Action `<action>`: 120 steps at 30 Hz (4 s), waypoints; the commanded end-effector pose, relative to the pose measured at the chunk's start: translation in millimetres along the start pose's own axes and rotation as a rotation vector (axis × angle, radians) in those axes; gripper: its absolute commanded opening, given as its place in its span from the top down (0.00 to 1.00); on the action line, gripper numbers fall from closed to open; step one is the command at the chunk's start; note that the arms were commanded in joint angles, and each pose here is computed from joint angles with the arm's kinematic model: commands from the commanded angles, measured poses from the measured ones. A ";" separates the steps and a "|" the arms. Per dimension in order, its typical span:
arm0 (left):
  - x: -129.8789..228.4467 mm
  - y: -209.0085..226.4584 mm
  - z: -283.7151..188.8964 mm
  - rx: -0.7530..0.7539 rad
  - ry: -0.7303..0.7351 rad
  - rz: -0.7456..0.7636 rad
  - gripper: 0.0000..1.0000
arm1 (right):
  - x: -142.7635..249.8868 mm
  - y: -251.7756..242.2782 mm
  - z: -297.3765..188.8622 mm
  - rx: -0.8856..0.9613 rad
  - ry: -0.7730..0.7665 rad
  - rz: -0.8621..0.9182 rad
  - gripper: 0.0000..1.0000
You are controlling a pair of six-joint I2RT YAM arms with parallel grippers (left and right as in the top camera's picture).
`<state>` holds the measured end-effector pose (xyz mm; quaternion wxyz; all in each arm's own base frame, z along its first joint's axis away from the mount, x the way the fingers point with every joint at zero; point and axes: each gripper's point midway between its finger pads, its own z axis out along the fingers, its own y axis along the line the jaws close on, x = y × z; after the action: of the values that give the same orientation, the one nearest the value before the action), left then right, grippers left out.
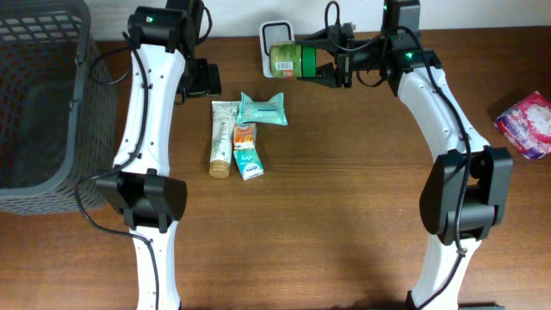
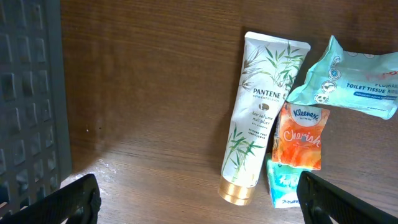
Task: Scan the item barcode
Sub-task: 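Hold the green jar up in front of the scanner, then carry the jar to the far right beside the pink pack, release, then move the right gripper to the teal toilet tissue pack and grasp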
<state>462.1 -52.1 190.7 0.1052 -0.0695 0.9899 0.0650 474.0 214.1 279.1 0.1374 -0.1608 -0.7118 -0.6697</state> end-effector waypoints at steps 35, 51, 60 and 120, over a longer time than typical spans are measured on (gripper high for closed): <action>-0.1 1.8 -3.3 -0.011 -0.009 0.014 0.01 | -182.2 -19.6 -2.3 0.847 -1.407 -1.032 0.53; -0.1 1.6 -3.4 -0.011 -0.009 0.014 0.01 | -189.5 -18.4 41.0 0.744 -1.310 -1.212 0.49; -0.1 1.6 -3.4 -0.011 -0.009 0.014 0.01 | -136.8 57.1 -148.3 0.958 -1.591 -0.973 0.46; -0.1 1.7 -3.3 -0.011 -0.009 0.014 0.01 | -149.7 -205.8 82.5 1.026 -0.468 -0.921 0.32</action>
<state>462.1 -52.1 190.7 0.1052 -0.0695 0.9899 0.0650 534.0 272.3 46.5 -0.2675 0.0838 -0.9366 -0.2104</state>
